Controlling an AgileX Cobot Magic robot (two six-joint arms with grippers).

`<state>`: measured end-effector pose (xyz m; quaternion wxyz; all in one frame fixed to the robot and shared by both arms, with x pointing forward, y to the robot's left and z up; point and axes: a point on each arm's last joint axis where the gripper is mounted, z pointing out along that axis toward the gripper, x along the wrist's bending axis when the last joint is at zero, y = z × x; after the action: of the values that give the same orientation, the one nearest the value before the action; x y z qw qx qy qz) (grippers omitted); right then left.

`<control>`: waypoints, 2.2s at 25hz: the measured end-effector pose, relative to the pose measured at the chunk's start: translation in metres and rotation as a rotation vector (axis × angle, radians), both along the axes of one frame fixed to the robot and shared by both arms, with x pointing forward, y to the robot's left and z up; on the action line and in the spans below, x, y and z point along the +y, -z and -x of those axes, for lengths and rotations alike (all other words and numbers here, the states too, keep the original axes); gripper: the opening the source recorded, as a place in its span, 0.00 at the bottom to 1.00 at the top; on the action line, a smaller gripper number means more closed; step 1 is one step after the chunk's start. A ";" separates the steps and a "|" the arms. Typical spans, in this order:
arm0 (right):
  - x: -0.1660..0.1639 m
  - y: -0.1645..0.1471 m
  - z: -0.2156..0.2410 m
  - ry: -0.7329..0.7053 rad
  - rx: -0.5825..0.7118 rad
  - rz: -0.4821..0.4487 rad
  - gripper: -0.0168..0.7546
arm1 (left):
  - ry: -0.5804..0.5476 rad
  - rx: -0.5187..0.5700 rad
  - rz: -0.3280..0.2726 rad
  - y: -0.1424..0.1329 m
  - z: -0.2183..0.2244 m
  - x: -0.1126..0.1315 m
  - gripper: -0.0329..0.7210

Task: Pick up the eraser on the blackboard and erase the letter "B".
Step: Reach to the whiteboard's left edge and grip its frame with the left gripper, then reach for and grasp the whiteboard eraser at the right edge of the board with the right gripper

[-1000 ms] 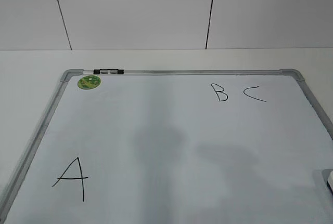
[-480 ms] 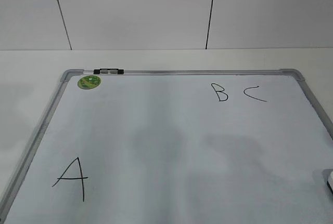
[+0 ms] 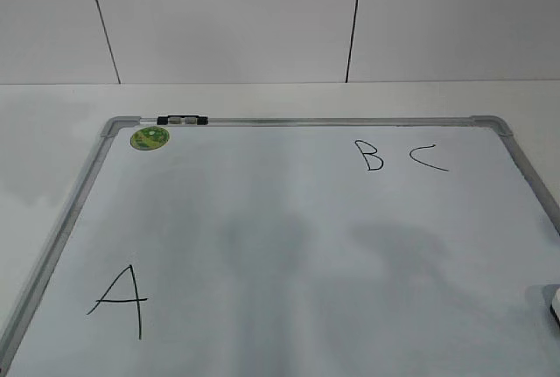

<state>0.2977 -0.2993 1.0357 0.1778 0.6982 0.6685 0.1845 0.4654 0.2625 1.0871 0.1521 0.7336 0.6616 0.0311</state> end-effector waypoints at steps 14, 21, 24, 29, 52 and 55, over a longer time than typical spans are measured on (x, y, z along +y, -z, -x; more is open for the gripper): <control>0.002 0.002 -0.004 0.004 0.037 -0.030 0.78 | 0.027 0.098 -0.061 0.075 -0.090 -0.019 0.34; 0.002 0.002 -0.004 0.007 0.040 -0.032 0.78 | 0.020 0.132 -0.075 0.114 -0.118 -0.023 0.34; 0.002 0.002 -0.004 0.008 0.041 -0.033 0.78 | 0.019 0.143 -0.079 0.124 -0.125 -0.023 0.34; 0.002 0.002 -0.004 0.008 0.041 -0.033 0.78 | 0.021 0.174 -0.088 0.139 -0.129 -0.024 0.34; 0.002 0.002 -0.004 0.012 0.042 -0.034 0.78 | 0.017 0.189 -0.090 0.160 -0.137 -0.025 0.22; 0.002 0.002 -0.004 0.012 0.042 -0.034 0.78 | 0.002 0.191 -0.084 0.159 -0.137 -0.025 0.10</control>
<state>0.3017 -0.2973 1.0333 0.1527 0.7088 0.6646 0.1802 0.6025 0.2374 0.9281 0.0573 0.7397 0.6704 -0.0113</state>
